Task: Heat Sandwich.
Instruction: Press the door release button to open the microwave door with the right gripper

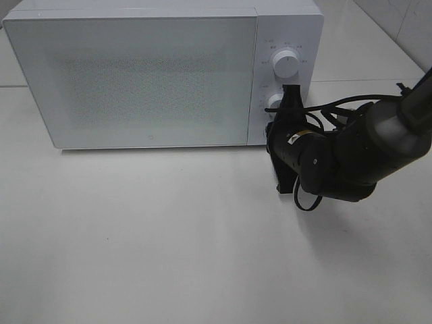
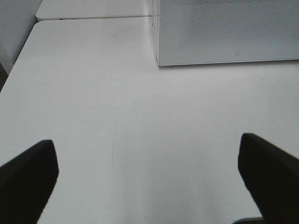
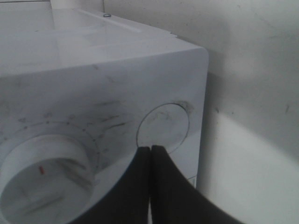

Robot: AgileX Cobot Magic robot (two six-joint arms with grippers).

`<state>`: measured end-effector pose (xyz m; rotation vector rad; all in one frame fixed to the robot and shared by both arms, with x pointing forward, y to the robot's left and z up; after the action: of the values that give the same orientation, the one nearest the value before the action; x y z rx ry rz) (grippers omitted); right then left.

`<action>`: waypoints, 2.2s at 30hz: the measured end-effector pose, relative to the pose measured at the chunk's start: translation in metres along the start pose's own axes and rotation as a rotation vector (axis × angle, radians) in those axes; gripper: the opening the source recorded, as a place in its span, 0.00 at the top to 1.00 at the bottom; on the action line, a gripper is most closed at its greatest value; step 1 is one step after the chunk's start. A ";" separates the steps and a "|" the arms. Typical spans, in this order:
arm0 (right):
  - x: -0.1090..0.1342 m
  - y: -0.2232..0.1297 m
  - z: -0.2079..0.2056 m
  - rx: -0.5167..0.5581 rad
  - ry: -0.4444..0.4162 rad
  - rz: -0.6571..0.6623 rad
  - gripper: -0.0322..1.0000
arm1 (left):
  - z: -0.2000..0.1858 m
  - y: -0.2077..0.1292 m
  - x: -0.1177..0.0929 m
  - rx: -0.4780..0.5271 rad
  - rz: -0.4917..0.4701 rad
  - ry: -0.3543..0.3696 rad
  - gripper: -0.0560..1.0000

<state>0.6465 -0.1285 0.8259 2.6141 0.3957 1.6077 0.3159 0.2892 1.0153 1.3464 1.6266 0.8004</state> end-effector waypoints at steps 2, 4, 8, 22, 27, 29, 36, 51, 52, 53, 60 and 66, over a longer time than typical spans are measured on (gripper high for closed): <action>0.001 0.001 0.002 -0.003 0.002 0.003 0.96 | 0.000 0.000 0.000 0.000 0.000 0.000 0.01; 0.001 0.000 0.002 -0.002 0.002 0.003 0.96 | 0.000 0.000 0.000 0.000 0.000 0.000 0.01; 0.003 0.002 0.003 -0.009 0.007 0.007 0.96 | 0.000 0.000 0.000 0.000 0.000 0.000 0.01; -0.006 0.000 0.014 -0.024 -0.013 0.016 0.96 | 0.000 0.000 0.000 0.000 0.000 0.000 0.01; -0.004 0.003 0.016 -0.045 -0.006 0.000 0.96 | 0.000 0.000 0.000 0.000 0.000 0.000 0.01; -0.003 0.003 0.016 -0.049 0.002 -0.010 0.96 | 0.000 0.000 0.000 0.000 0.000 0.000 0.01; -0.001 0.004 0.016 -0.063 0.012 -0.002 0.96 | 0.000 0.000 0.000 0.000 0.000 0.000 0.01; 0.004 0.010 0.032 -0.047 -0.034 0.016 0.96 | 0.000 0.000 0.000 0.000 0.000 0.000 0.01; 0.003 0.009 0.033 -0.043 -0.041 0.016 0.96 | 0.000 0.000 0.000 0.000 0.000 0.000 0.01; 0.002 0.009 0.034 -0.043 -0.043 0.012 0.96 | 0.000 0.000 0.000 0.000 0.000 0.000 0.01; 0.001 0.007 0.035 -0.038 -0.049 0.003 0.96 | 0.000 0.000 0.000 0.000 0.000 0.000 0.01; 0.001 0.008 0.035 -0.039 -0.051 -0.001 0.96 | 0.000 0.000 0.000 0.000 0.000 0.000 0.01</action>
<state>0.6795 -0.1323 0.8121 2.6198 0.3589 1.5290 0.3159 0.2892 1.0153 1.3464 1.6266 0.8004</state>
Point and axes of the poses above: a point on each arm's last joint axis where the gripper is mounted, z pointing out along that axis toward the gripper, x along the wrist's bending axis when the last joint is at zero, y = z × x, the point moved 9 cm from there along z, pointing out along that axis toward the gripper, and after that the axes turned 14 degrees about -z, right-handed, at the moved point
